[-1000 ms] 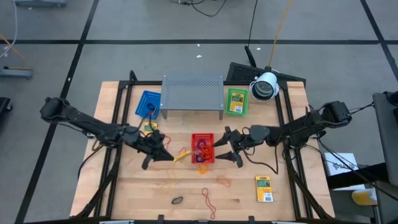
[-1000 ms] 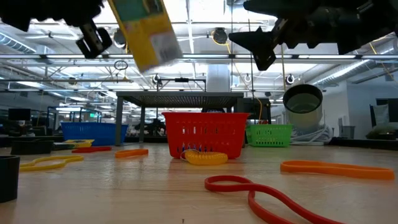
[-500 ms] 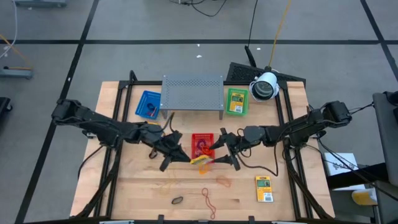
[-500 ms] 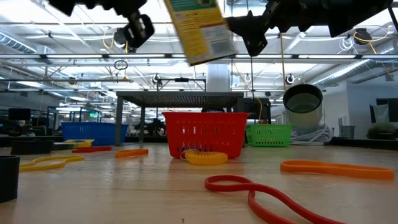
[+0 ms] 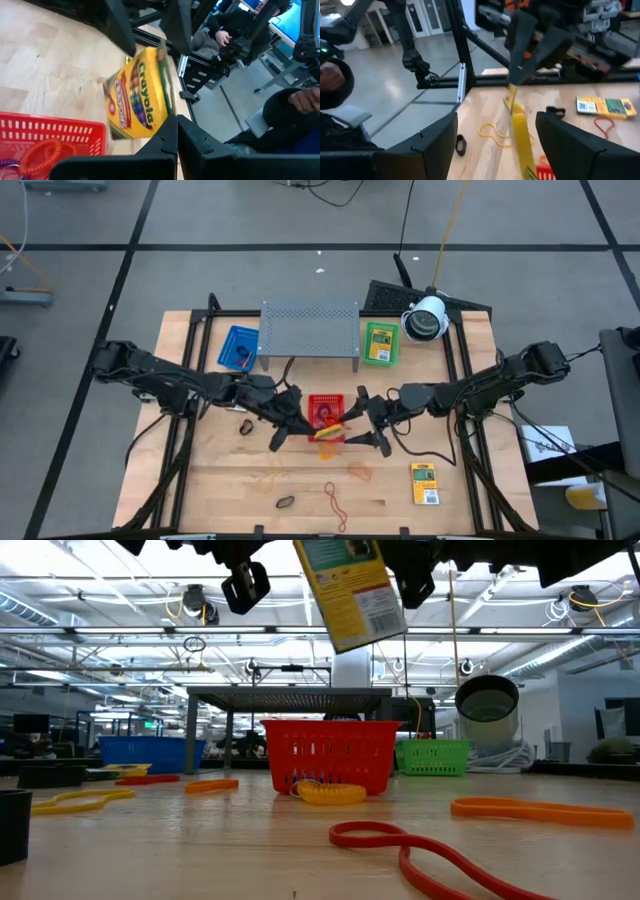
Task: Pick & Place Office Desk Supplies
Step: Put the bottom left yellow crayon box into the green basket
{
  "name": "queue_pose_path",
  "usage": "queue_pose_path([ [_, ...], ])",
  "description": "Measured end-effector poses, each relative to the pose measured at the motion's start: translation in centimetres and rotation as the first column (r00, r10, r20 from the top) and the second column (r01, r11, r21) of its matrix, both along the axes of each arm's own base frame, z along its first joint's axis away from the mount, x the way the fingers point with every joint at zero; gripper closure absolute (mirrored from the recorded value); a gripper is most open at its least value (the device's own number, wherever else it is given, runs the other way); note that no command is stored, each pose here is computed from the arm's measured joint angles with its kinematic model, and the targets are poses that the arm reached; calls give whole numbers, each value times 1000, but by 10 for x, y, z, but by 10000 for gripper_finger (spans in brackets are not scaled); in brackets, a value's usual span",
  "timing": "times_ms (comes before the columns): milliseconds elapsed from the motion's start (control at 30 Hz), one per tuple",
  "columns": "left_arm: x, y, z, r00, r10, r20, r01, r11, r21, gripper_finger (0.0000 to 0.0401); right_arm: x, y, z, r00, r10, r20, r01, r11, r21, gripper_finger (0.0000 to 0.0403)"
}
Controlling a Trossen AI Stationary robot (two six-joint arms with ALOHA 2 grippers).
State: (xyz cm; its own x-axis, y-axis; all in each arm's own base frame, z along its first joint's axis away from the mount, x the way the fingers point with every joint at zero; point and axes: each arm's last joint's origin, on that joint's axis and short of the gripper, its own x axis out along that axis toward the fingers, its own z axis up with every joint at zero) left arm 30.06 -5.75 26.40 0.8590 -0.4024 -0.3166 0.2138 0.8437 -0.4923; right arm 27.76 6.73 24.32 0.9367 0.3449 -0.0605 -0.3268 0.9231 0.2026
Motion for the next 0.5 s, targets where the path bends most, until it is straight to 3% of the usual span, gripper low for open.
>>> queue_pose_path([
  [500, 1, 1, 1, 999, 40, 8, -40, 999, -4, 401, -1, 3, 6, 998, -22, 62, 22, 1000, 14, 145],
])
